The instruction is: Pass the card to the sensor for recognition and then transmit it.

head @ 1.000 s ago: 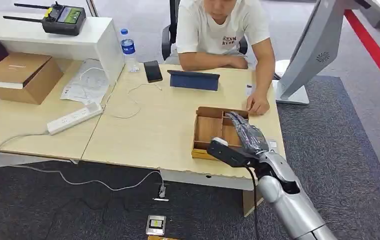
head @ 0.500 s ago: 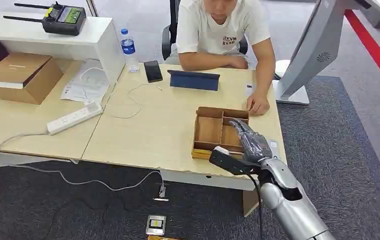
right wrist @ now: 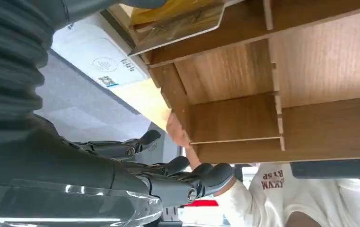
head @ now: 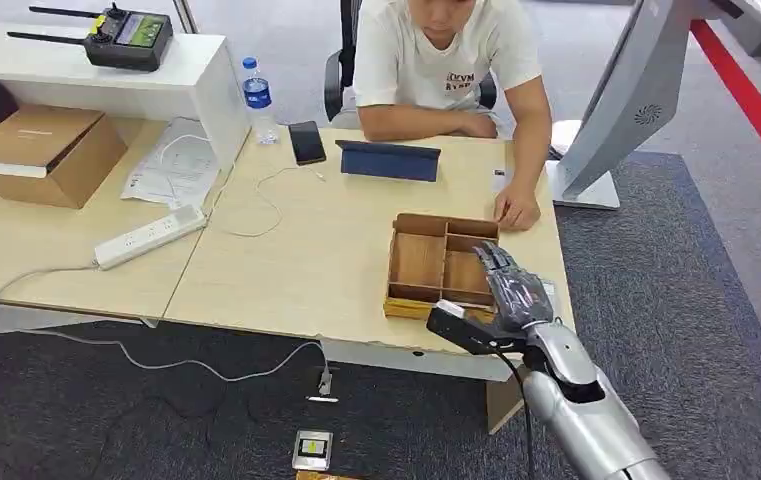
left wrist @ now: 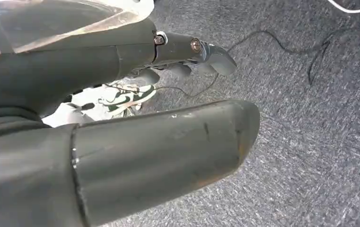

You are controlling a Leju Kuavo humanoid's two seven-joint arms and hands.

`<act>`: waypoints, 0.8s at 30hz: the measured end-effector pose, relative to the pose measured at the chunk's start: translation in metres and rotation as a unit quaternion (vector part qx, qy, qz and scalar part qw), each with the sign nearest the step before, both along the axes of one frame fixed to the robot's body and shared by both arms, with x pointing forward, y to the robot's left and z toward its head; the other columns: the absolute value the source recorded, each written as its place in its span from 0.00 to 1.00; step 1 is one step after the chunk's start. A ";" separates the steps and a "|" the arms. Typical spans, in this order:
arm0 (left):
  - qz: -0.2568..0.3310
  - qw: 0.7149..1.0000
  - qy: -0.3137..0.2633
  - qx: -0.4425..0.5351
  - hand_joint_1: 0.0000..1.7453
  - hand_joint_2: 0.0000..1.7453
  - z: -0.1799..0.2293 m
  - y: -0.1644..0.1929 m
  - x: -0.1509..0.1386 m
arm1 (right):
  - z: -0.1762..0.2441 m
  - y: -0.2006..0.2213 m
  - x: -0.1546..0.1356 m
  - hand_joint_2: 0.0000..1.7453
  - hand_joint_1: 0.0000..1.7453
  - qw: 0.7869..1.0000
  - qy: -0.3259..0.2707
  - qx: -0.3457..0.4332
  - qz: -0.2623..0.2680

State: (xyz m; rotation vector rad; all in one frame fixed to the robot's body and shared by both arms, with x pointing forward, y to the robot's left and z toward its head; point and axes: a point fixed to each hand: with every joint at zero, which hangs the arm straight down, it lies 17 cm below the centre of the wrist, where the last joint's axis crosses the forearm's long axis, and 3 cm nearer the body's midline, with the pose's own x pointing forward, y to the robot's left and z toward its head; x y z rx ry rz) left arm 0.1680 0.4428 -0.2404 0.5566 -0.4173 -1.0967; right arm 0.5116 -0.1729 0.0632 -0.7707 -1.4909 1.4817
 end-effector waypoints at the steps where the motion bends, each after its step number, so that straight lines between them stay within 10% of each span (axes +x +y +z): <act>1: 0.000 1.000 0.001 0.000 0.00 0.00 0.000 0.000 0.000 | -0.001 -0.001 0.001 1.00 0.00 1.000 -0.002 -0.002 -0.001; 24: -0.012 1.000 0.003 -0.003 0.00 0.00 0.000 -0.001 0.000 | -0.022 -0.024 0.001 1.00 0.00 1.000 0.015 -0.014 -0.019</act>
